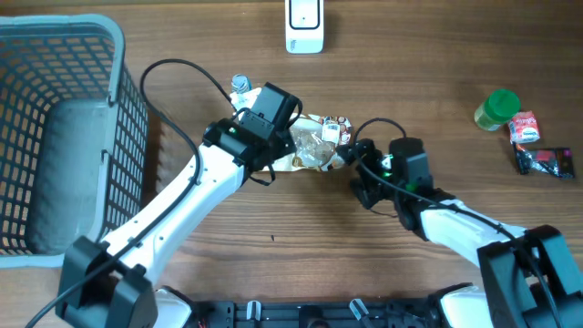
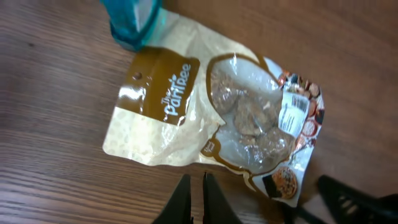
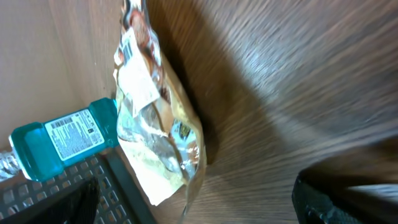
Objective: Scan the item barcode
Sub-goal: 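Regrasp the pouch with the right gripper and lift it with both grippers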
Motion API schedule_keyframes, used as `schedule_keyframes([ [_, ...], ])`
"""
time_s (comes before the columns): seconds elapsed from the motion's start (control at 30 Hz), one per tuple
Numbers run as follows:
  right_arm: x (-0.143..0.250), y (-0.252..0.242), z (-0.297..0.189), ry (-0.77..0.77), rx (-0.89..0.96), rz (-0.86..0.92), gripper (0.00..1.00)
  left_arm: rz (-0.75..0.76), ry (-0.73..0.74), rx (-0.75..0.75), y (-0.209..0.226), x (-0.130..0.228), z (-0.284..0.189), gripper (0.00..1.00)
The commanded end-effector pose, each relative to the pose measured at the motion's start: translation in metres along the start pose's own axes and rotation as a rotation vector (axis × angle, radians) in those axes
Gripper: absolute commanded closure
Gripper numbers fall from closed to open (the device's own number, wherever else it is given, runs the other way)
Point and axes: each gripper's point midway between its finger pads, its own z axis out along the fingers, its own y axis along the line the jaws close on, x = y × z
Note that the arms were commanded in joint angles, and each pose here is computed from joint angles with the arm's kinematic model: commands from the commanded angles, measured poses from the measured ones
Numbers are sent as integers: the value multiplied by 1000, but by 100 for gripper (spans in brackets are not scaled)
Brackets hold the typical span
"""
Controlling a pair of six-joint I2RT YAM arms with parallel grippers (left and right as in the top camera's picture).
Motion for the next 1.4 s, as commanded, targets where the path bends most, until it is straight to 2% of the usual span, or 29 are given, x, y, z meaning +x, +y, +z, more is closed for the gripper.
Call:
schedule_keyframes([
  [0.0,12,-31,14,-51,93,59,0,-56,-128,-8,8,-25,-29,94],
  [0.17,18,-37,30,-66,91,79,0,-57,-143,-18,12,-27,-35,95],
  [0.43,5,-45,57,-103,62,76,2,-50,-124,-43,18,-22,-35,92],
  [0.5,1,-46,58,-125,67,76,12,-48,-122,-58,22,-21,-35,90],
  [0.57,0,-47,58,-130,74,77,27,-46,-125,-76,25,-21,-35,84],
  [0.67,-3,-51,57,-144,87,90,42,-44,-123,-86,28,-20,-35,76],
  [0.73,-4,-53,57,-151,95,113,53,-43,-122,-87,28,-19,-35,75],
  [0.77,-5,-55,56,-154,99,114,64,-43,-120,-89,28,-19,-35,74],
  [0.93,-8,-55,56,-168,101,116,95,-42,-115,-94,30,-18,-35,69],
  [1.17,-7,-54,56,-149,96,108,95,-42,-115,-93,29,-18,-35,68],
  [1.37,-11,-42,47,-83,66,14,95,-32,-97,-77,24,-13,-35,56],
])
